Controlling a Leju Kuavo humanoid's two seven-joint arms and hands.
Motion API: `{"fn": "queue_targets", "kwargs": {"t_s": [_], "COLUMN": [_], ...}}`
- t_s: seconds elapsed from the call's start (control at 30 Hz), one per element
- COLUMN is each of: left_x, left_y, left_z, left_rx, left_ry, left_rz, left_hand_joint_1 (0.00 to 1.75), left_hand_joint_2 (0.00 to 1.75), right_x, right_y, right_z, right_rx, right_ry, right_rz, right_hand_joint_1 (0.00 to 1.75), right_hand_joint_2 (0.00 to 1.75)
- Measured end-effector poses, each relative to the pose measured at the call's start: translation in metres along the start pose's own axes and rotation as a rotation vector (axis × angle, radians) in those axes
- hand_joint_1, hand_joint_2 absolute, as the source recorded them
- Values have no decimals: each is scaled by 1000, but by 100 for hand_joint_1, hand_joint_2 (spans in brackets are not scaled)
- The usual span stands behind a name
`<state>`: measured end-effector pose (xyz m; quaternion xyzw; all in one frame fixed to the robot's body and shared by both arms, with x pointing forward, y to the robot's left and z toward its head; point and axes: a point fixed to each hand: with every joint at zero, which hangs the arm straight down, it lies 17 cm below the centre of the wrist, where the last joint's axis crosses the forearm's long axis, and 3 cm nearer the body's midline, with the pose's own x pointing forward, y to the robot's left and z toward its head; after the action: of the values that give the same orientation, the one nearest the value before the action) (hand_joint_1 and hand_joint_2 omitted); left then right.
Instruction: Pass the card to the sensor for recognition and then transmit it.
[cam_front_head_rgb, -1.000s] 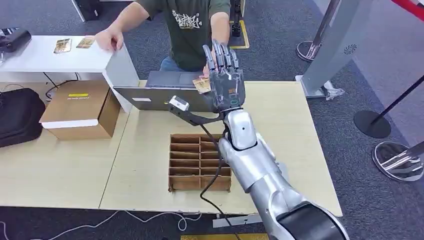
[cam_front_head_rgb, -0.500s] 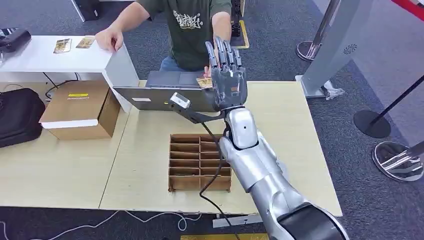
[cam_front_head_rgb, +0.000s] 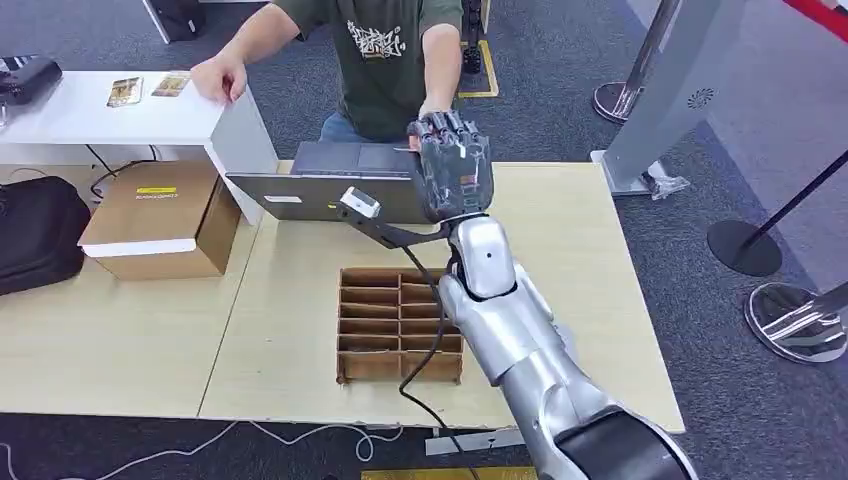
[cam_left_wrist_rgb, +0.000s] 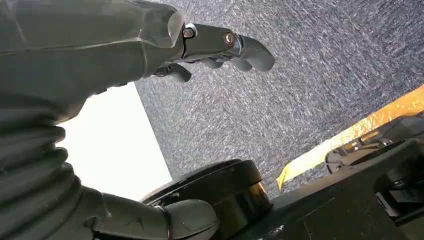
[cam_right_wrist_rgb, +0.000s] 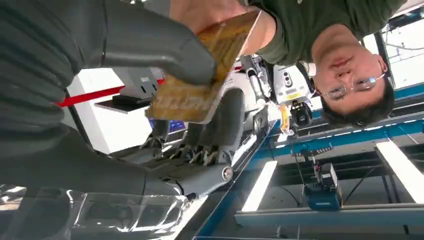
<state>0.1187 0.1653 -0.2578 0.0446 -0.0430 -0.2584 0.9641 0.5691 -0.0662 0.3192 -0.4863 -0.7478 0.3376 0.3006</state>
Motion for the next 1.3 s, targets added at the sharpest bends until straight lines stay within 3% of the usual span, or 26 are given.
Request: {"fn": "queue_targets", "kwargs": {"t_s": [1.3], "left_x": [-2], "left_y": [2], "left_z": [0], "left_rx": [9], "left_ry": [11], "left_rz": [24], "left_hand_joint_1": [0], "left_hand_joint_2": [175], "right_x": [-27], "right_y": [2], "right_z": [2], "right_rx": [9], "right_ry": [82], "right_rz": [-37], "right_hand_joint_1": [175], "right_hand_joint_2": [175]}}
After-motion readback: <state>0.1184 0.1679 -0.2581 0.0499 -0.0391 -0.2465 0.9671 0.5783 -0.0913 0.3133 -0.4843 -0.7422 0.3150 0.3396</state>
